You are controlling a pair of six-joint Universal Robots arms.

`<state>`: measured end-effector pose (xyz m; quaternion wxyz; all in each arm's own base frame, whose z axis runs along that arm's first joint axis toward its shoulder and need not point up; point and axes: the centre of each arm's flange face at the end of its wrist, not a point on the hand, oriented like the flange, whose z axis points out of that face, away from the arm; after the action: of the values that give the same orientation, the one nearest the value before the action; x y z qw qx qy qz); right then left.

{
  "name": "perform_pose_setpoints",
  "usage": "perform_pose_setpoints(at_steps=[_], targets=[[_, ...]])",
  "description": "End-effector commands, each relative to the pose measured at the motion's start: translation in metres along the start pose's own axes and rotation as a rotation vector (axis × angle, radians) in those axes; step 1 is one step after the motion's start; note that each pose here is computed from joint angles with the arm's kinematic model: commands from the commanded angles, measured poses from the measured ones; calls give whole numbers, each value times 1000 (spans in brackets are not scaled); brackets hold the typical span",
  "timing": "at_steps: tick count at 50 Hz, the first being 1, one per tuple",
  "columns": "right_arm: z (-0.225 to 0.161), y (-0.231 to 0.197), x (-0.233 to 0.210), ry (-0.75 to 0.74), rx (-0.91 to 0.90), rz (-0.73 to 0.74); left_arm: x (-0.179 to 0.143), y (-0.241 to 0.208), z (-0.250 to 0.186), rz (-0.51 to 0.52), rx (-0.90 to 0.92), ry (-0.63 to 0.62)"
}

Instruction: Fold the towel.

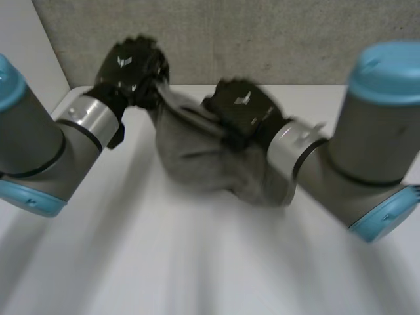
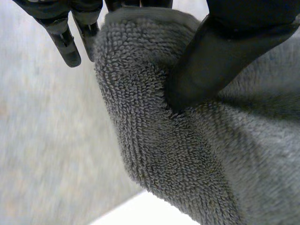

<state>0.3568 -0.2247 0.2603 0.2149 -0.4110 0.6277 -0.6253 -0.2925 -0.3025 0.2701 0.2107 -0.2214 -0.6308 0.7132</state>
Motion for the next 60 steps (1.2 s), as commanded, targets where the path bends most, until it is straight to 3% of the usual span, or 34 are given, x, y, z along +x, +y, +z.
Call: perform_pose_setpoints(at_steps=[1, 4, 6, 11, 18, 25, 32, 41, 50, 60], targets=[[9, 16, -20, -51, -50, 97, -47, 73, 18, 126, -178, -83], [7, 2, -13, -33, -14, 107, -47, 80, 16, 157, -211, -76], [-3, -20, 20, 49, 48, 104, -42, 82, 11, 163, -245, -45], [-14, -22, 56, 134, 52, 106, -29, 63, 2, 140, -237, 0], [-18, -9, 59, 142, 11, 124, 0, 33, -20, 81, -193, 49], [-18, 2, 49, 121, -20, 139, 28, 8, -55, -80, -161, 85], [7, 23, 50, 109, -35, 153, 43, 15, -70, -142, -193, 115], [47, 54, 53, 51, -99, 311, 80, 33, -88, -137, -255, 220], [58, 71, 51, -4, -163, 435, 88, 62, -88, -144, -337, 242], [51, 73, 47, -44, -200, 454, 78, 86, -77, -5, -347, 213]])
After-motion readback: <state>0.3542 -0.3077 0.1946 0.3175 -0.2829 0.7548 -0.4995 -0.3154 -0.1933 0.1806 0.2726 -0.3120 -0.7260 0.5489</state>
